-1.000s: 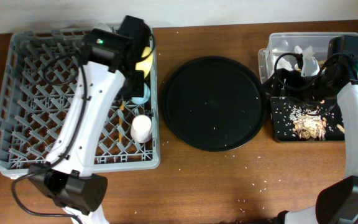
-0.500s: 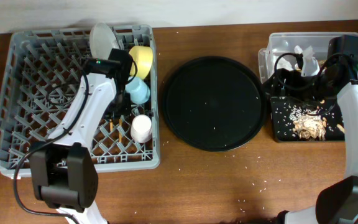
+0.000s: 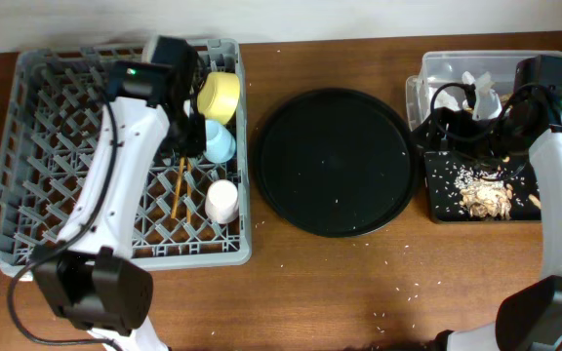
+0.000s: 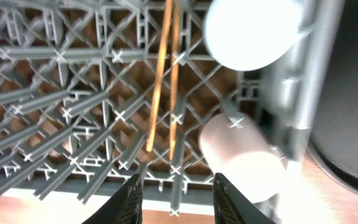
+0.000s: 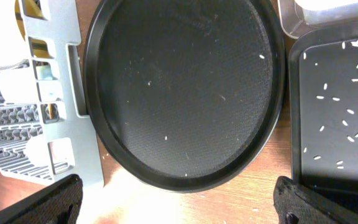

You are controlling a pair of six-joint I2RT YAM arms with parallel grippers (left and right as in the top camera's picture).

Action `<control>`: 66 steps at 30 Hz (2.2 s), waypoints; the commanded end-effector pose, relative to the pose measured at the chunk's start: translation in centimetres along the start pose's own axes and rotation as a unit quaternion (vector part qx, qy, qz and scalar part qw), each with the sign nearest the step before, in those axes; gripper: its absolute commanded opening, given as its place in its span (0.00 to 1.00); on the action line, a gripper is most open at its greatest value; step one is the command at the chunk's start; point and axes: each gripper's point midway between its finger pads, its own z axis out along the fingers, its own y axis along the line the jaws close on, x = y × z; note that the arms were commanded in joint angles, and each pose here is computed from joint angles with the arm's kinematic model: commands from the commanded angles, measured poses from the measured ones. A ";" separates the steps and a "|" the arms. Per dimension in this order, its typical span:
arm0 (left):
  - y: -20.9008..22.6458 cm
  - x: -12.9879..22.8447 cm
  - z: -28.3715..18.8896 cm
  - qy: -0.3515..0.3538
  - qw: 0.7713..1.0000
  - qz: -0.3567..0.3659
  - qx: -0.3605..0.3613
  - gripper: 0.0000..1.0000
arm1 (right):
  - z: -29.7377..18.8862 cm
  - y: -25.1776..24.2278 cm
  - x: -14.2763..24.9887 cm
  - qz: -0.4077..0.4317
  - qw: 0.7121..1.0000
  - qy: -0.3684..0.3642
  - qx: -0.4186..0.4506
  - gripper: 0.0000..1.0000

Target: Sort waste into correct bins and load items into the dishwasher rack

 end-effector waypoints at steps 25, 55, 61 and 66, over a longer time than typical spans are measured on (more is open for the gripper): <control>-1.6 -0.4 -10.0 -0.126 0.987 0.003 0.104 0.99 | -7.8 8.7 0.4 -0.255 0.920 -0.277 0.112 0.98; -1.6 -0.4 -10.0 -0.126 0.987 0.003 0.105 0.99 | 1.2 0.6 13.7 -0.323 0.806 -0.495 0.031 0.99; -1.6 -0.4 -10.0 -0.126 0.987 0.003 0.105 0.99 | 1.2 0.6 13.7 -0.323 0.806 -0.495 0.031 0.98; -1.6 -0.4 -10.0 -0.126 0.987 0.003 0.105 0.99 | 1.2 0.6 13.7 -0.323 0.806 -0.495 0.031 0.99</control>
